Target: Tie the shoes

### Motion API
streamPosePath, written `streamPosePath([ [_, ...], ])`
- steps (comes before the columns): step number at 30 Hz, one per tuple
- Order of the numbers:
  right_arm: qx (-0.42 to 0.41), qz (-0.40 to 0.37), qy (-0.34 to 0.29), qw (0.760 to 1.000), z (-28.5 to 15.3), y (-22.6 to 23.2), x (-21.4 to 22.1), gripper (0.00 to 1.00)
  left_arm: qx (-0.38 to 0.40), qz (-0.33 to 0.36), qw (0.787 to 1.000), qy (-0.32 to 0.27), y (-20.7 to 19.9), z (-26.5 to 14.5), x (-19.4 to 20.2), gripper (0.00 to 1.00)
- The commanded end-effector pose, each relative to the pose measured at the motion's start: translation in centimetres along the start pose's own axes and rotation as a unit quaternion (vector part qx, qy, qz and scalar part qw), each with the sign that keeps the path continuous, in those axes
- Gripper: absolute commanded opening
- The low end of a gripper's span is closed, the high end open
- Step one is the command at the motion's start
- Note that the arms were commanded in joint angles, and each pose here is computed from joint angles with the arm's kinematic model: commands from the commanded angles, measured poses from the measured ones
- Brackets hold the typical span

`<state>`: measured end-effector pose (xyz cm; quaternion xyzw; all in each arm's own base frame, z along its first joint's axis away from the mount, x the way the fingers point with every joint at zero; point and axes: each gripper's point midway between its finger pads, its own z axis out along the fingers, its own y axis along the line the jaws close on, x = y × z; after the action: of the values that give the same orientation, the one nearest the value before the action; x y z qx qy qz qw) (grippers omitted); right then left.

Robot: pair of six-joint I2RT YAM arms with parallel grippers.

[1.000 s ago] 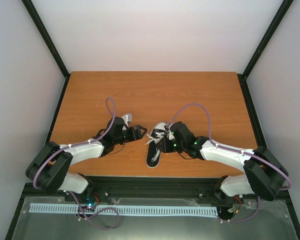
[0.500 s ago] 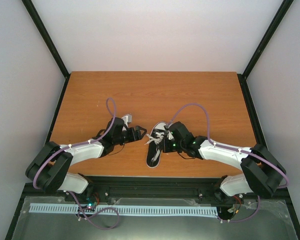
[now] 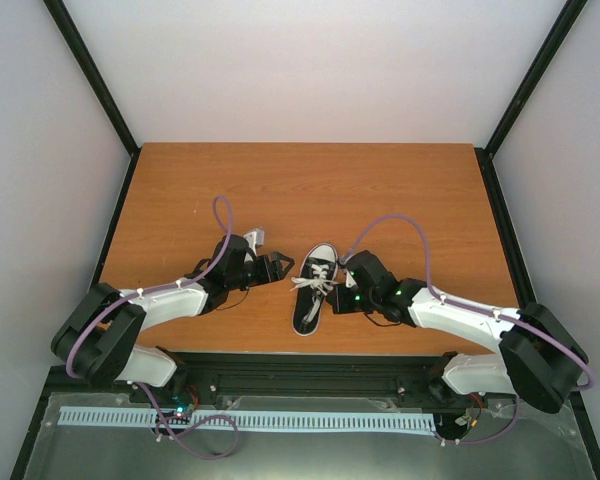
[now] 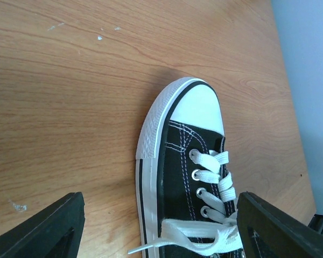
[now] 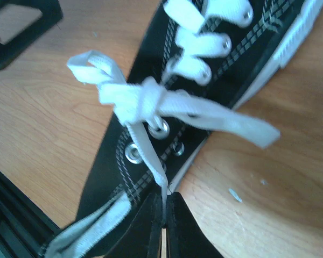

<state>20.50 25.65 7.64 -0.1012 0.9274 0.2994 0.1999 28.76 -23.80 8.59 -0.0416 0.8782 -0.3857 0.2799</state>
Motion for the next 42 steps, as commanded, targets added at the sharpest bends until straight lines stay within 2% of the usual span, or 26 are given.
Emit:
streamPosePath([
  [1,0.003,0.014,0.034,0.999,0.0,-1.0,2.5,0.03,0.029,0.021,0.999,-0.006,-1.4,-0.1,-0.9,0.79],
  [12,0.027,0.030,0.055,0.998,0.0,-2.9,4.7,0.03,0.090,0.048,0.994,0.042,-2.9,0.0,1.3,0.77],
  [18,0.036,0.029,0.068,0.997,0.0,-3.5,5.5,0.04,0.109,0.045,0.991,0.062,-3.4,0.1,2.0,0.71],
  [21,0.039,0.028,0.060,0.997,-0.3,-3.6,5.2,0.12,0.128,0.051,0.988,0.072,-3.9,0.1,2.4,0.68],
  [23,0.037,0.029,0.048,0.998,-0.7,-3.9,4.8,0.27,0.139,0.058,0.985,0.082,-4.2,0.1,2.7,0.68],
  [25,0.024,0.032,0.032,0.999,-1.2,-4.2,4.1,0.47,0.146,0.062,0.983,0.090,-4.3,0.1,3.0,0.66],
  [27,0.001,0.034,0.010,0.999,-1.7,-4.4,3.2,0.59,0.147,0.060,0.983,0.094,-4.3,0.2,3.1,0.61],
  [29,-0.025,0.038,-0.014,0.999,-2.1,-4.2,1.9,0.67,0.148,0.059,0.982,0.097,-4.3,0.3,3.2,0.57],
  [32,-0.053,0.025,-0.045,0.997,-2.3,-3.7,0.0,0.71,0.148,0.053,0.983,0.098,-4.3,0.5,3.2,0.51],
  [35,-0.063,0.012,-0.057,0.996,-1.9,-3.9,-1.4,0.72,0.150,0.047,0.983,0.098,-4.3,0.8,3.0,0.44],
  [42,-0.087,-0.027,-0.044,0.995,-0.1,-3.4,-2.5,0.66,0.159,0.044,0.982,0.096,-4.9,1.3,2.5,0.43],
])
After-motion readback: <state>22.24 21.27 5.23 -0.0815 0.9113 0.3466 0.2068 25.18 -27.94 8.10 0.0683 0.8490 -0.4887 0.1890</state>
